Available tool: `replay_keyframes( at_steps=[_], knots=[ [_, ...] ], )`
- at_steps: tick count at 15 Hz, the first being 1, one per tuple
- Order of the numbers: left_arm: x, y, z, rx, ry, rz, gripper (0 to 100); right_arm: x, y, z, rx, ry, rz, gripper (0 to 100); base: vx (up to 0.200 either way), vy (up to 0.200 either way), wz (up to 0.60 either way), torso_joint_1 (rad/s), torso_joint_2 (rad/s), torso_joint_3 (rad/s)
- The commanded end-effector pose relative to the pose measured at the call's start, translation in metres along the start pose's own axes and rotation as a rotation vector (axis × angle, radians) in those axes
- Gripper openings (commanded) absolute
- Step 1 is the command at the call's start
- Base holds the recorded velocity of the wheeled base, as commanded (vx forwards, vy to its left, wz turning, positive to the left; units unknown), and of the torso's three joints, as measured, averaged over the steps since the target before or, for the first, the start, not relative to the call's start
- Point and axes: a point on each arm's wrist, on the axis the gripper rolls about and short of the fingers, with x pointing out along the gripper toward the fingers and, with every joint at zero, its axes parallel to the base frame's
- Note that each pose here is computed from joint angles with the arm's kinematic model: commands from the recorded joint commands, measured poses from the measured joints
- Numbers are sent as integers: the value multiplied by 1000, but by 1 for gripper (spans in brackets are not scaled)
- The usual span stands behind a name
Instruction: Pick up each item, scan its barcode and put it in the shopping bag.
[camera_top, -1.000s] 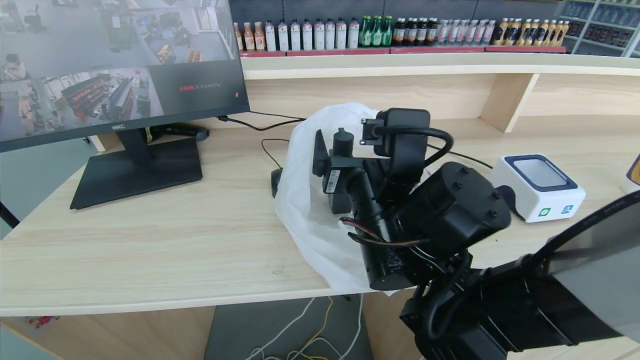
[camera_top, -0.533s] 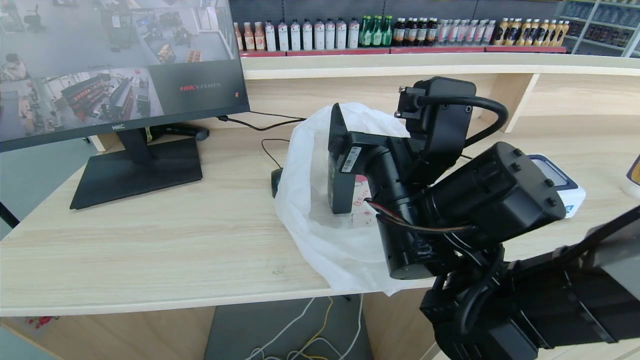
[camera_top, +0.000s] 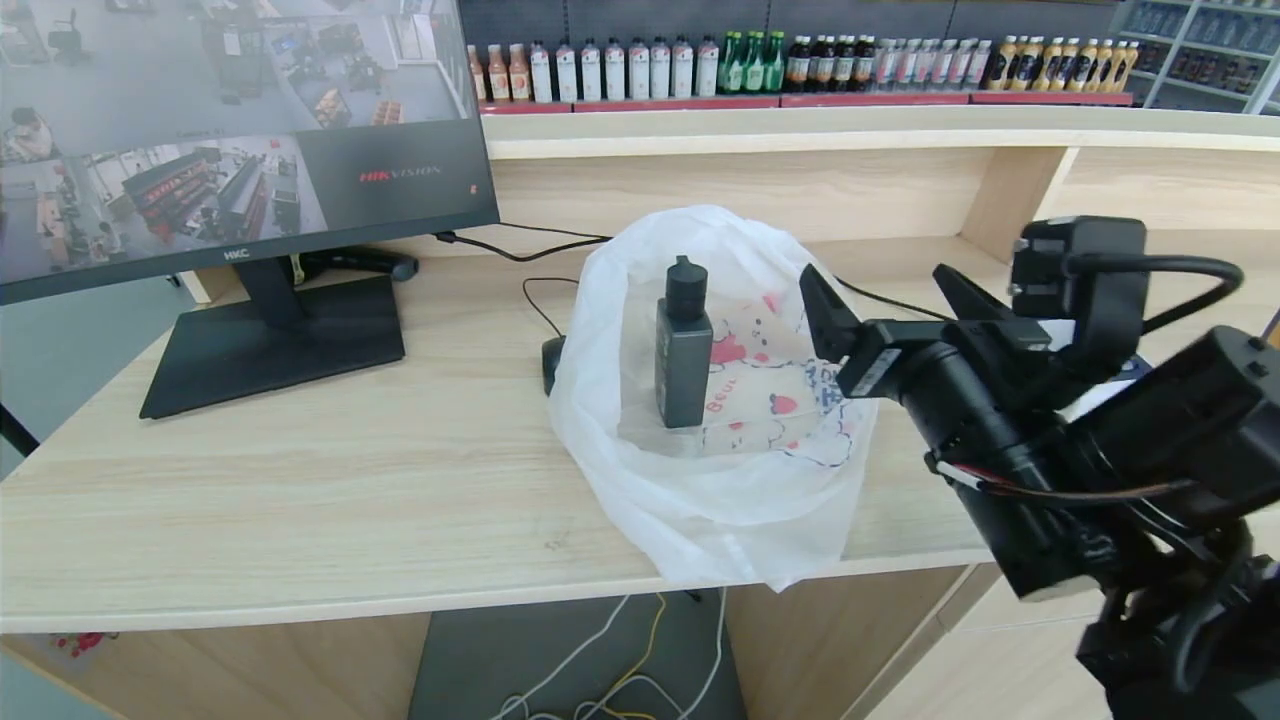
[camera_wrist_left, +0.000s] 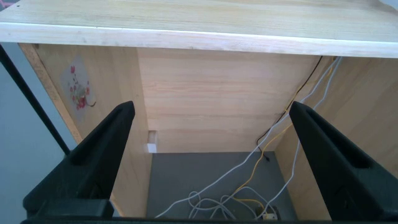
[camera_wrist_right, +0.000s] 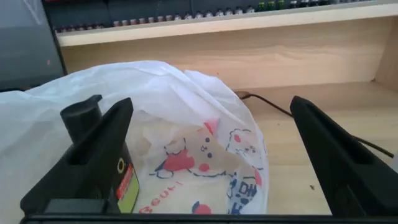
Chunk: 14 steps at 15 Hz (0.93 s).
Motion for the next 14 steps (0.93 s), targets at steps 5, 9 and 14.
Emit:
replay_keyframes(
  at_steps=[5,9,14],
  knots=[
    [0,0,0,0,0,-2,100,-47,-39,3,60,72,80,100,0,0,0,0,0,0],
    [0,0,0,-5,0,-2,100,-40,-34,-3,55,82,87,100,0,0,0,0,0,0],
    [0,0,0,1,0,-2,100,-36,-34,0,59,62,80,100,-160,0,0,2,3,2]
  ],
)
